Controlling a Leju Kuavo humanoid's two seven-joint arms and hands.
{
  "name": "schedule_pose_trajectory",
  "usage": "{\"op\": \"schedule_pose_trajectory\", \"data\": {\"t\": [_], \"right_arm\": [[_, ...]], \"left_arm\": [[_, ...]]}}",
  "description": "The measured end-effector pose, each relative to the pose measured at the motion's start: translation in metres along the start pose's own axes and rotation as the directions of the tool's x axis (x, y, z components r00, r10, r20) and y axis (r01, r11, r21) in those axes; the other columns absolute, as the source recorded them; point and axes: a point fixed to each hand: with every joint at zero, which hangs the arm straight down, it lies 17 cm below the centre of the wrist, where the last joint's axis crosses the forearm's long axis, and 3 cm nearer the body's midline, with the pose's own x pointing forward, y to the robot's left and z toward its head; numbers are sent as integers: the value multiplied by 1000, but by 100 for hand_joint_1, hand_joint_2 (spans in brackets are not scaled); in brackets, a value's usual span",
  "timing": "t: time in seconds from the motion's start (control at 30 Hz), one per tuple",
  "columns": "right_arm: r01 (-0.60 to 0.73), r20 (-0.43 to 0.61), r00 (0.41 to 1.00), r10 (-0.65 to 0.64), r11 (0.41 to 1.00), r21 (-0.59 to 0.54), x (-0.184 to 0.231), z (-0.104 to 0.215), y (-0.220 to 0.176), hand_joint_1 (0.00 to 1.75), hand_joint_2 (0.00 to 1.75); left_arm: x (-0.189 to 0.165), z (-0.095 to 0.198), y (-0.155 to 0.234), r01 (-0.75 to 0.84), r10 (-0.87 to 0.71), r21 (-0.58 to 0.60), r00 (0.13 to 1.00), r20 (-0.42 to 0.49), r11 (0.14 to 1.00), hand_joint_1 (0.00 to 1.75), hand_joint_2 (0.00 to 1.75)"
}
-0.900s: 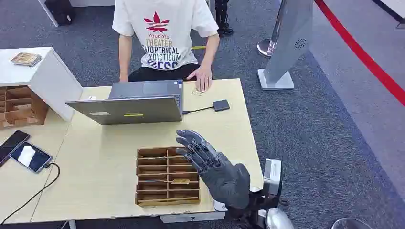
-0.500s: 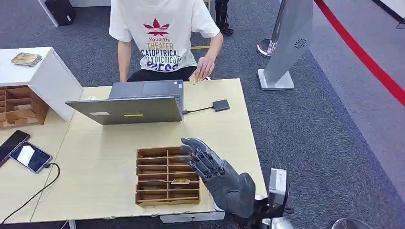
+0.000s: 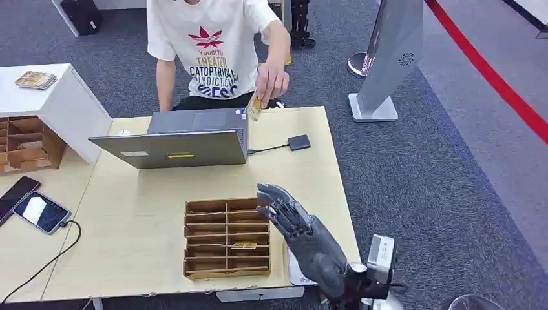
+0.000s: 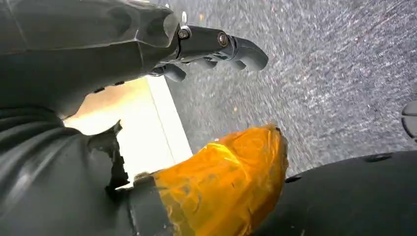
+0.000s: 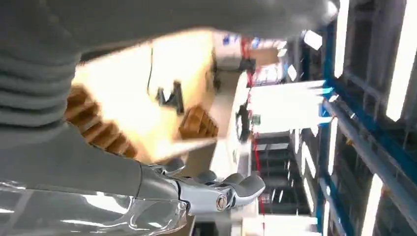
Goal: Pass the card to the sensor for recognition and then transmit it.
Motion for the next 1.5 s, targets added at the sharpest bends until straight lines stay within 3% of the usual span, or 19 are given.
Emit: {"op": "schedule_pose_trajectory", "data": {"t": [0.13, 0.27, 0.5, 0.93, 1.1, 1.37, 1.5], "right_arm": [[-283, 9, 959, 284, 957, -64, 6, -22, -27, 0, 175], [-591, 23, 802, 597, 798, -119, 23, -56, -49, 0, 175], [-797, 52, 579, 814, 578, -172, 44, -106, -51, 0, 175], [-953, -6, 211, 977, 205, -223, 44, -157, -63, 0, 175], [-972, -38, -17, 999, -25, -233, 38, -163, -76, 0, 175], [-934, -49, -268, 962, -271, -231, 25, -165, -91, 0, 175], [-915, -47, -333, 942, -335, -226, 20, -166, -97, 0, 175]], "left_arm": [[0, 1, -8, -64, 63, -36, 998, -16, 997, 0, 0], [0, 3, -13, -101, 99, -62, 995, -29, 993, 0, 0], [-1, 4, -17, -113, 109, -98, 993, -40, 989, 0, 0], [-2, 4, -16, -84, 78, -125, 995, -56, 989, 0, 0], [-1, 4, -15, -64, 57, -135, 997, -58, 989, 0, 0], [-1, 4, -13, -41, 34, -140, 998, -55, 989, 0, 0], [-1, 4, -12, -29, 22, -141, 998, -53, 990, 0, 0]]}}
